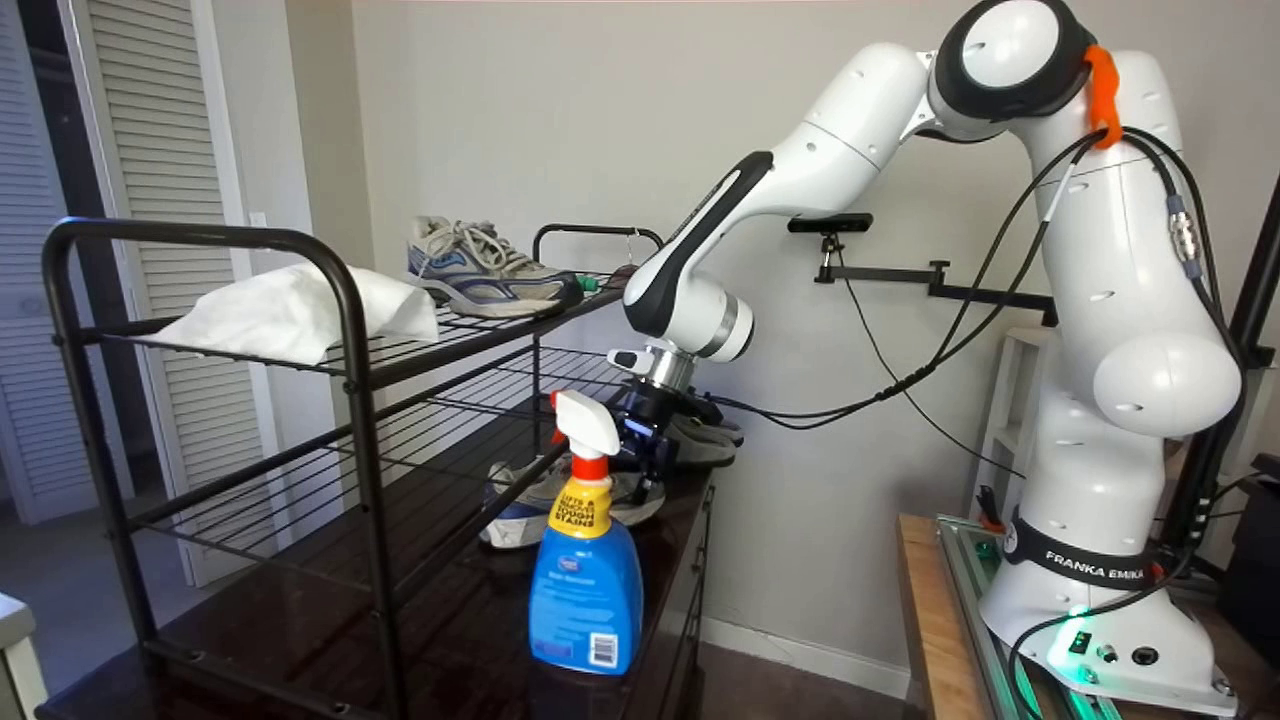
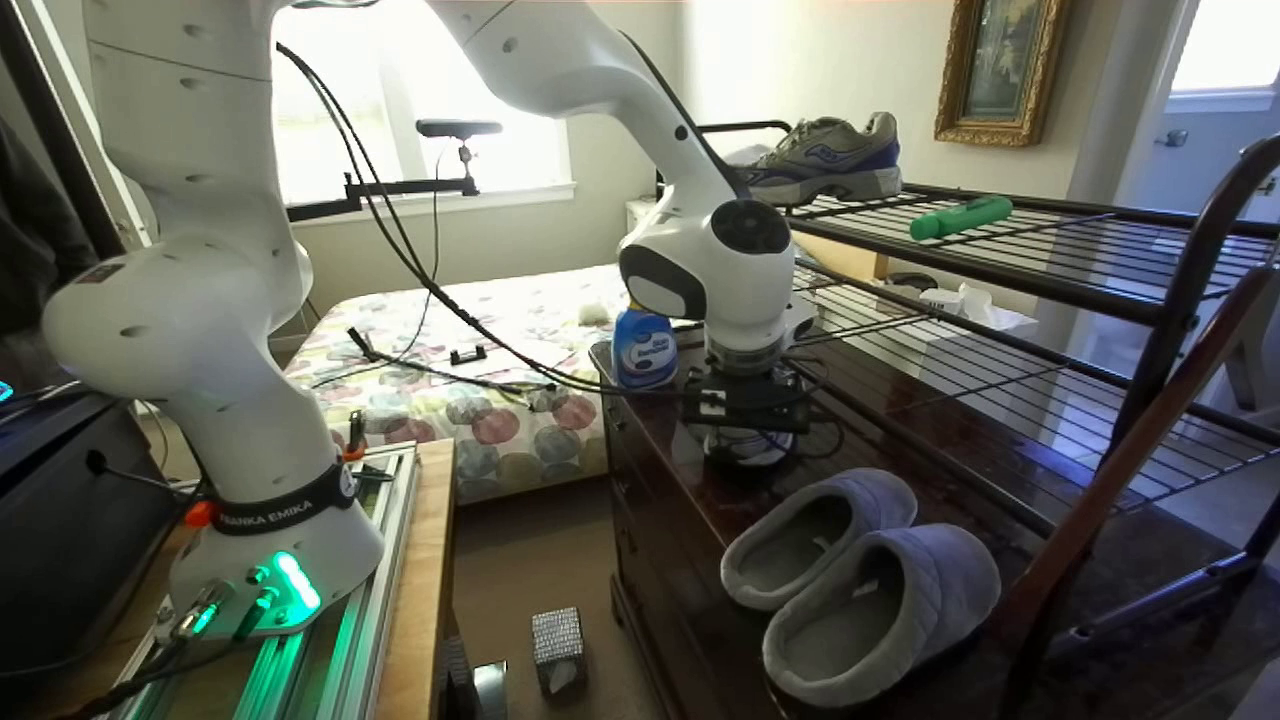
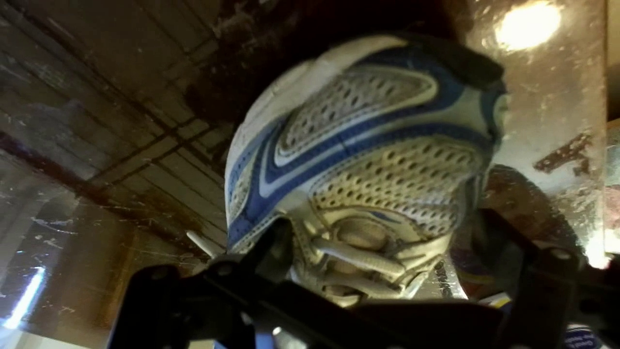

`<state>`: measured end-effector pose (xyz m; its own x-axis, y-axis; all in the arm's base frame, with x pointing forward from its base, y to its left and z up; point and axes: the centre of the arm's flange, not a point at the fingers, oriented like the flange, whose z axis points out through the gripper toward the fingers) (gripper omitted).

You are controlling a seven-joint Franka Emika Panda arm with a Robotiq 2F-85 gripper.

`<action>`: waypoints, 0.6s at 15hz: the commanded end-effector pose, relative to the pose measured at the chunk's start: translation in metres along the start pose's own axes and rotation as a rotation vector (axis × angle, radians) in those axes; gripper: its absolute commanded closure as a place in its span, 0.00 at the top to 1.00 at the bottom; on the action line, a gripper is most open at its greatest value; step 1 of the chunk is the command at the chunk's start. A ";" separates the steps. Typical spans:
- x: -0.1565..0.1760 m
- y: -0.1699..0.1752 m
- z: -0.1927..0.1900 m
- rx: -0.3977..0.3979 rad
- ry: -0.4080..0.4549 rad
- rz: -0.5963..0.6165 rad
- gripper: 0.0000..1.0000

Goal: Place the left sneaker next to the right one

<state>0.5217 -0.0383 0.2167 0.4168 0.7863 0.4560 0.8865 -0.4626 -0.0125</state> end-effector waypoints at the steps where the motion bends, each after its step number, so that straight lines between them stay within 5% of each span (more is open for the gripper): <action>1: 0.001 -0.013 -0.009 0.006 -0.007 0.025 1.00; 5: -0.016 -0.029 -0.023 0.090 0.030 0.011 1.00; 9: -0.025 -0.042 -0.027 0.051 0.028 0.038 1.00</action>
<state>0.4909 -0.0483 0.2256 0.4386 0.7594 0.4806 0.8868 -0.4525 -0.0943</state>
